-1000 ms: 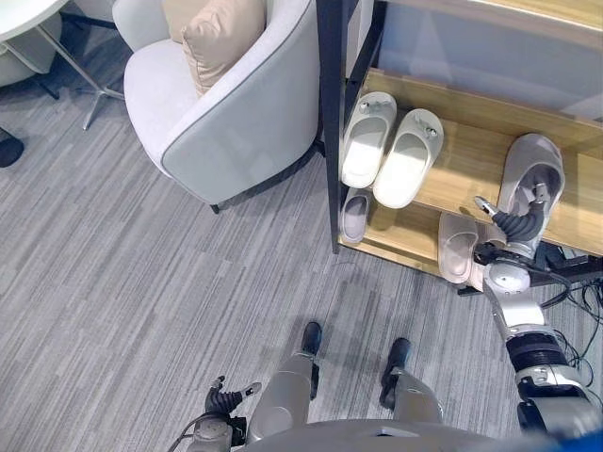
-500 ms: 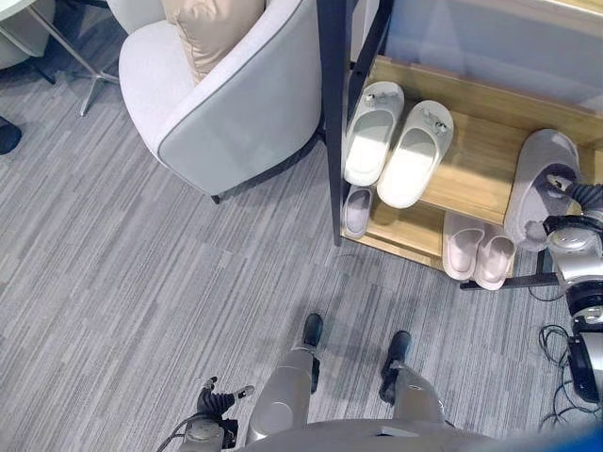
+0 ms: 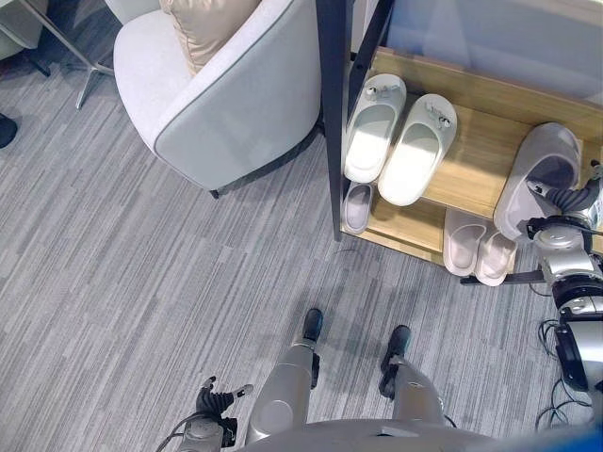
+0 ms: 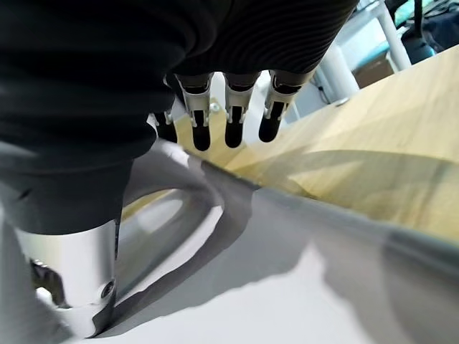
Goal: Arrange the slippers neatly on the shoe rack.
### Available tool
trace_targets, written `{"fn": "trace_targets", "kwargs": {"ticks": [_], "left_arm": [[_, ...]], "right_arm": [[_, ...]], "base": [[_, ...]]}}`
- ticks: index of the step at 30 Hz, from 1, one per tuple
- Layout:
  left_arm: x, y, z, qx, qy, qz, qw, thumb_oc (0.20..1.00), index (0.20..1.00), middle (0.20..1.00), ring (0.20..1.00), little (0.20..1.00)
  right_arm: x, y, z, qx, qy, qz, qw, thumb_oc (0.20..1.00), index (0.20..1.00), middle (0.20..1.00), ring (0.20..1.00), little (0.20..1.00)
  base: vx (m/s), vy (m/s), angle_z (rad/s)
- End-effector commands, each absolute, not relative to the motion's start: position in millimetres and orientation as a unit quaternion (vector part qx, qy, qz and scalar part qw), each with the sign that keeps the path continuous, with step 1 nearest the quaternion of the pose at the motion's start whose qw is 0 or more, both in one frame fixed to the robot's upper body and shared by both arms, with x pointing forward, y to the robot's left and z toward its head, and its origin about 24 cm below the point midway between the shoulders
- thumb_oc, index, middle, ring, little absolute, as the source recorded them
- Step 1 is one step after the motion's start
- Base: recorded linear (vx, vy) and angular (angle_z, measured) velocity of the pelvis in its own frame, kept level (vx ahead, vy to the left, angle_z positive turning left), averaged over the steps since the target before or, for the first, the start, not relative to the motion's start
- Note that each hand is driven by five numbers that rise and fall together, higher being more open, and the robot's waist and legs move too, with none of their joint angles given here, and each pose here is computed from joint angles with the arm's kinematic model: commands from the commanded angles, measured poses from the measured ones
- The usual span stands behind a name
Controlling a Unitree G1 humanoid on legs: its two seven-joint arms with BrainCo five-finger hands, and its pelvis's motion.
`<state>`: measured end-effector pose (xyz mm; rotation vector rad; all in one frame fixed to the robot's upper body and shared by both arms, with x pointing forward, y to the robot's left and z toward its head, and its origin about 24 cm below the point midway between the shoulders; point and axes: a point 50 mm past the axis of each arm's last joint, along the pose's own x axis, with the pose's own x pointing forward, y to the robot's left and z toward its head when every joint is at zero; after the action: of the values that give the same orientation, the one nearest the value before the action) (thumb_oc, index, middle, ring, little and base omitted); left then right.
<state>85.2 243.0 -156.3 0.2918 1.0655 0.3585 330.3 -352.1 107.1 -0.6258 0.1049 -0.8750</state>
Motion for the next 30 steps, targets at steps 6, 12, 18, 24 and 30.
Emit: {"fn": "trace_targets", "kwargs": {"ticks": [6, 12, 18, 24, 30], "left_arm": [[75.1, 253.6, -156.6, 0.135, 0.521, 0.187, 0.822, 1.000, 1.000, 1.000, 1.000, 1.000], [76.8, 254.2, -156.2, 0.137, 0.520, 0.183, 0.823, 1.000, 1.000, 1.000, 1.000, 1.000], [82.4, 251.7, -155.7, 0.140, 0.514, 0.174, 0.828, 1.000, 1.000, 1.000, 1.000, 1.000], [84.0, 248.1, -156.4, 0.123, 0.513, 0.188, 0.829, 1.000, 1.000, 1.000, 1.000, 1.000], [96.5, 244.4, -153.6, 0.108, 0.489, 0.198, 0.842, 1.000, 1.000, 1.000, 1.000, 1.000]], "right_arm": [[328.6, -378.6, 148.7, -0.362, 0.025, -0.436, 0.824, 1.000, 1.000, 1.000, 1.000, 1.000], [334.2, -372.3, 141.5, -0.395, 0.049, -0.408, 0.822, 0.200, 0.200, 0.200, 0.200, 0.200], [326.6, -378.6, 132.0, -0.413, 0.066, -0.409, 0.811, 0.200, 0.200, 0.200, 0.200, 0.200], [328.5, -343.4, 167.5, -0.472, -0.101, -0.367, 0.795, 0.200, 0.200, 0.200, 0.200, 0.200], [271.2, -312.0, 177.1, -0.529, -0.244, -0.317, 0.748, 0.200, 0.200, 0.200, 0.200, 0.200]], "base": [[0.00, 0.000, 0.00], [0.00, 0.000, 0.00], [-0.01, 0.001, 0.00], [-0.05, 0.021, -0.04], [-0.10, -0.020, -0.05]]}}
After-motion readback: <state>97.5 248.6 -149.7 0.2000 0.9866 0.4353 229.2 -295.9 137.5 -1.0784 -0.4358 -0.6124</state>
